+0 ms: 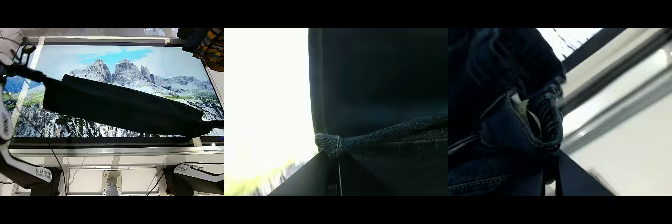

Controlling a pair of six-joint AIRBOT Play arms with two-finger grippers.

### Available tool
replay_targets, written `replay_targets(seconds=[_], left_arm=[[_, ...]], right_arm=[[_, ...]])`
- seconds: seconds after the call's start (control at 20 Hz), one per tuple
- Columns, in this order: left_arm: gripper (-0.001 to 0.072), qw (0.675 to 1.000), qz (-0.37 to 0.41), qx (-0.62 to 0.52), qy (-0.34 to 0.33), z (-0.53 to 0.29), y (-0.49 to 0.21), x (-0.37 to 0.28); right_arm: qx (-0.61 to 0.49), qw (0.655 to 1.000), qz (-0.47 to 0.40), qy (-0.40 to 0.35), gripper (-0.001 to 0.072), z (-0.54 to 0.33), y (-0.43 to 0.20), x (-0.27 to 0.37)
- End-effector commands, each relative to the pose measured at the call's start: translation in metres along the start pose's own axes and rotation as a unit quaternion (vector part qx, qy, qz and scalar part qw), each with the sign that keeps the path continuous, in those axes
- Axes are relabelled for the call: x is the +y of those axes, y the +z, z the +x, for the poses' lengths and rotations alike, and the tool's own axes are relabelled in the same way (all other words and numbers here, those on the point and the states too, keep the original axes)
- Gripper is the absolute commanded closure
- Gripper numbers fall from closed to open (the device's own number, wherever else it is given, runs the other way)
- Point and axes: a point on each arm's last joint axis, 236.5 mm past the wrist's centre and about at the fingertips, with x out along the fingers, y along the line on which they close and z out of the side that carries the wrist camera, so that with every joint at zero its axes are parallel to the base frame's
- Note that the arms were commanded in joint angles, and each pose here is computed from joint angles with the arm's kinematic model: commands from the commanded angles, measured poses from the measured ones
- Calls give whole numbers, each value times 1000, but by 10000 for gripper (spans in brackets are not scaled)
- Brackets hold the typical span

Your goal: Fold the clothes and pants, and hang the long-sleeved shirts on hangers.

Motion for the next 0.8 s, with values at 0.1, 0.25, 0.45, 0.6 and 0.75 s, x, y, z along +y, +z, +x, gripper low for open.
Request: replay_targets(seconds=[0.1,0.25,0.45,0.6,0.75], left_arm=[[671,994,-63,-67,51,65,61,30],[670,993,-81,-69,55,89,55,36],[621,991,-87,-89,57,111,60,37],[623,983,-106,-131,72,115,78,44],[456,984,-107,-126,71,126,73,43]], right_arm=[[-64,994,34,81,700,28,55,35],[-84,992,29,89,699,42,75,55],[-113,989,7,91,696,63,102,93],[-175,979,26,101,695,63,134,123],[-213,970,30,110,635,60,151,144]])
